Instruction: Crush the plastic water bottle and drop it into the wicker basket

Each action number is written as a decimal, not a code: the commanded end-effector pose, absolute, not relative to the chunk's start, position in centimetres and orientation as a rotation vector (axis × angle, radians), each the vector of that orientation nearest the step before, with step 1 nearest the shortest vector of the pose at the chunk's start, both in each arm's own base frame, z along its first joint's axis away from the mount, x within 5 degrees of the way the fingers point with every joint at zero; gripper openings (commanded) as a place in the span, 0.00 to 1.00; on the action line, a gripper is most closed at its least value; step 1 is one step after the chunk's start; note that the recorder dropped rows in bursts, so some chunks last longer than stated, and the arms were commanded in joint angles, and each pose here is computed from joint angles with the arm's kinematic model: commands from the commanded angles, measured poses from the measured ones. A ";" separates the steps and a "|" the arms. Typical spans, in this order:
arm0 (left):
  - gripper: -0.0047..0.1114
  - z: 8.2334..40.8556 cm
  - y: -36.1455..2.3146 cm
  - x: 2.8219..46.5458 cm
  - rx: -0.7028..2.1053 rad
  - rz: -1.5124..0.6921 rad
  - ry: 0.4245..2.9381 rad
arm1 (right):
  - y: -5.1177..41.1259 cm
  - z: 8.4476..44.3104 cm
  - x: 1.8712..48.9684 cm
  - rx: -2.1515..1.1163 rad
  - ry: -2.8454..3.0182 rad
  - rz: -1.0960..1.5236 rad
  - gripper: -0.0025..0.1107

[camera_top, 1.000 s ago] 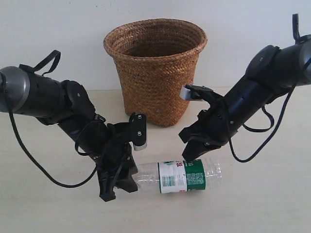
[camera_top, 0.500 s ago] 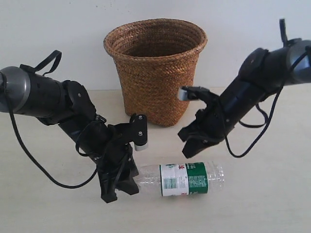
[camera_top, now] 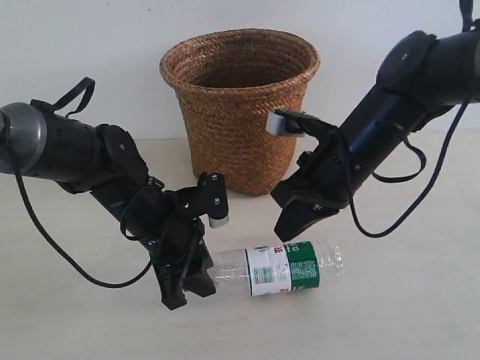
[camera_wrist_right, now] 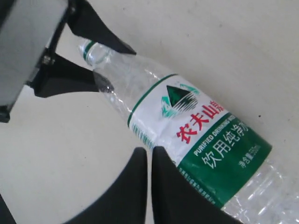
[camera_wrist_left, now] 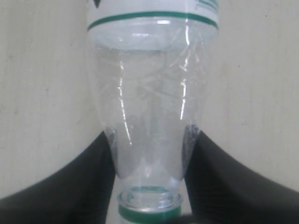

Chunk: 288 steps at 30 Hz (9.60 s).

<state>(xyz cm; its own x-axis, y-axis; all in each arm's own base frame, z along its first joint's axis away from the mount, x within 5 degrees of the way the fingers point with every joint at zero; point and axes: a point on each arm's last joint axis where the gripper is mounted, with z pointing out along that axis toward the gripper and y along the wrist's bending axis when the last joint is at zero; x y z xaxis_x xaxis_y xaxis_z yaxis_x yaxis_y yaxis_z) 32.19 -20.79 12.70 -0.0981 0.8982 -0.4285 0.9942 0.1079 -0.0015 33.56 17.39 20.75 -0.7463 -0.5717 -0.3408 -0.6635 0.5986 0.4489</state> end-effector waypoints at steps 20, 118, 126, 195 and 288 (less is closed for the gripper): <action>0.07 12.6 -20.9 32.3 1.845 -0.424 2.086 | 17.5 13.7 35.1 -0.957 2.770 0.767 0.02; 0.07 12.7 -21.1 31.5 2.022 -0.493 1.909 | 21.2 16.9 33.0 -1.198 2.672 0.622 0.02; 0.07 12.7 -21.1 31.5 2.023 -0.496 1.909 | 20.0 12.3 33.9 -1.179 2.822 0.482 0.02; 0.07 9.9 -19.1 32.1 2.029 -0.276 2.200 | 16.8 17.5 36.4 -1.169 2.833 0.446 0.02; 0.07 10.0 -19.8 32.7 1.848 -0.299 2.225 | 21.0 5.5 37.9 -1.326 2.885 0.515 0.02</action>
